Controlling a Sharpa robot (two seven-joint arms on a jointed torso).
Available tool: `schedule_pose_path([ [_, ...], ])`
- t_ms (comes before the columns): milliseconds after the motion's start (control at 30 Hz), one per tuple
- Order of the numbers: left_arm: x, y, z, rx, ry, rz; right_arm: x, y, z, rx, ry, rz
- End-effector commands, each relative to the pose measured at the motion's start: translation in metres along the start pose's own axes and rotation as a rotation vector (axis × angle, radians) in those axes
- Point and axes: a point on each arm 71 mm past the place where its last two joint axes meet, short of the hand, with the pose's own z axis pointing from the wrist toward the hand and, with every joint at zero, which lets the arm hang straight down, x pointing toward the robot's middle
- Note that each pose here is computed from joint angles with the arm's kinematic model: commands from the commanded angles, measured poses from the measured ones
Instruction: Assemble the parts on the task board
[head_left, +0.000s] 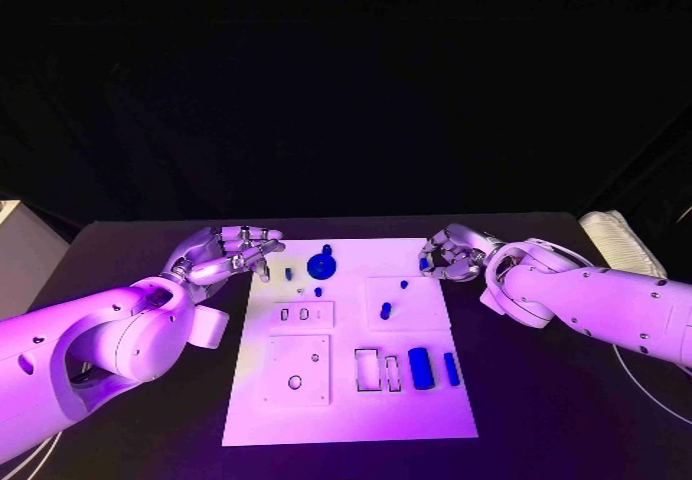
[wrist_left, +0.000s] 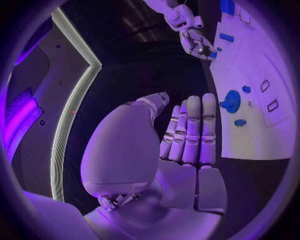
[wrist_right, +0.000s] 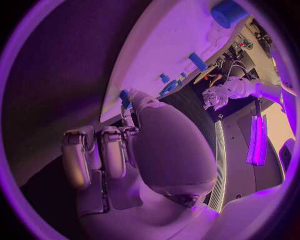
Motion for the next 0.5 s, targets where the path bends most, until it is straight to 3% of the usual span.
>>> schedule_pose_path([
  [33,0.0023,-0.0011,0.0002,0.006,0.023,-0.002,0.0013,0.0000,0.0000,0.002,0.007,-0.011],
  [233,0.0023,-0.0011,0.0002,0.006,0.023,-0.001,0.0003,-0.0002,-0.0001,0.006,-0.009,-0.016],
  [500,0.0020,-0.0011,-0.0001,0.005,0.024,0.002,-0.0053,0.0072,-0.0011,-0.047,-0.117,-0.057],
])
